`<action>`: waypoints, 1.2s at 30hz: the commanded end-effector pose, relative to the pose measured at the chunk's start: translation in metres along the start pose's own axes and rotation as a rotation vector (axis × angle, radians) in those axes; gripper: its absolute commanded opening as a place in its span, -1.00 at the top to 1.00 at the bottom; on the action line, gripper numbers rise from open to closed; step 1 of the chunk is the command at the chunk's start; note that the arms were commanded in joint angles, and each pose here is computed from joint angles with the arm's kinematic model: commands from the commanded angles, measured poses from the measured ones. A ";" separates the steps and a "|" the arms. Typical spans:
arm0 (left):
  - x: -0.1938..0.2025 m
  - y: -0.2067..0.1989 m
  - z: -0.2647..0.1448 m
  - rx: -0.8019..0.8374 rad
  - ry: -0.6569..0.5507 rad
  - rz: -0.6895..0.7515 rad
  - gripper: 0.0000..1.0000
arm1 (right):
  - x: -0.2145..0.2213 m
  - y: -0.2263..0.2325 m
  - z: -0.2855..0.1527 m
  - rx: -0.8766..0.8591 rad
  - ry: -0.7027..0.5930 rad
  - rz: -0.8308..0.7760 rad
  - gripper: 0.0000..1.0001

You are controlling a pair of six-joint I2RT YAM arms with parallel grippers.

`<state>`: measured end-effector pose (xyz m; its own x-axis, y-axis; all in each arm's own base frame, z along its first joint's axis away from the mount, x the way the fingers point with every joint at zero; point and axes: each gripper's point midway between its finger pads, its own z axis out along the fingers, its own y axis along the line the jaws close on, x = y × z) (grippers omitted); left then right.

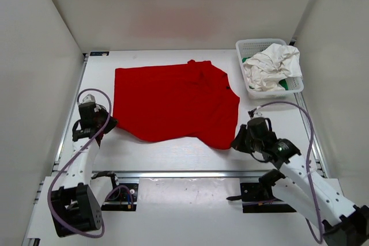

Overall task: Fold and stack the t-shirts
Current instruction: Fold the flattened tshirt in 1/3 of the way

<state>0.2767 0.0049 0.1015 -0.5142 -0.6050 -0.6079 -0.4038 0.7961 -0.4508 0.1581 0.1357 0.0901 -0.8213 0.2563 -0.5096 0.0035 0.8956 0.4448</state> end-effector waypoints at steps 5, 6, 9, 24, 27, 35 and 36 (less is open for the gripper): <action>-0.009 -0.008 0.027 0.100 -0.022 -0.295 1.00 | -0.110 0.013 0.032 -0.010 -0.127 -0.079 1.00; -0.012 -0.009 0.031 0.103 -0.035 -0.311 1.00 | -0.135 0.017 0.031 0.003 -0.191 -0.092 0.99; -0.026 -0.011 0.035 0.097 -0.068 -0.348 1.00 | -0.168 0.026 0.051 0.002 -0.194 -0.109 1.00; -0.063 0.011 0.054 0.032 -0.116 -0.441 1.00 | -0.258 0.021 0.115 0.067 -0.241 -0.129 1.00; -0.068 0.009 0.060 0.039 -0.124 -0.443 1.00 | -0.272 0.018 0.122 0.079 -0.253 -0.140 1.00; -0.069 0.008 0.082 0.019 -0.088 -0.445 1.00 | -0.301 0.011 0.149 0.095 -0.245 -0.139 1.00; -0.072 0.006 0.082 0.026 -0.094 -0.448 1.00 | -0.300 0.006 0.154 0.108 -0.231 -0.138 1.00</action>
<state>0.3552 0.0494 0.0682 -0.2500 -0.8950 -0.3695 -0.5951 0.4430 -0.6705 0.4721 0.1252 0.1168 -0.7066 0.2027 -0.6779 -0.0156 0.9534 0.3013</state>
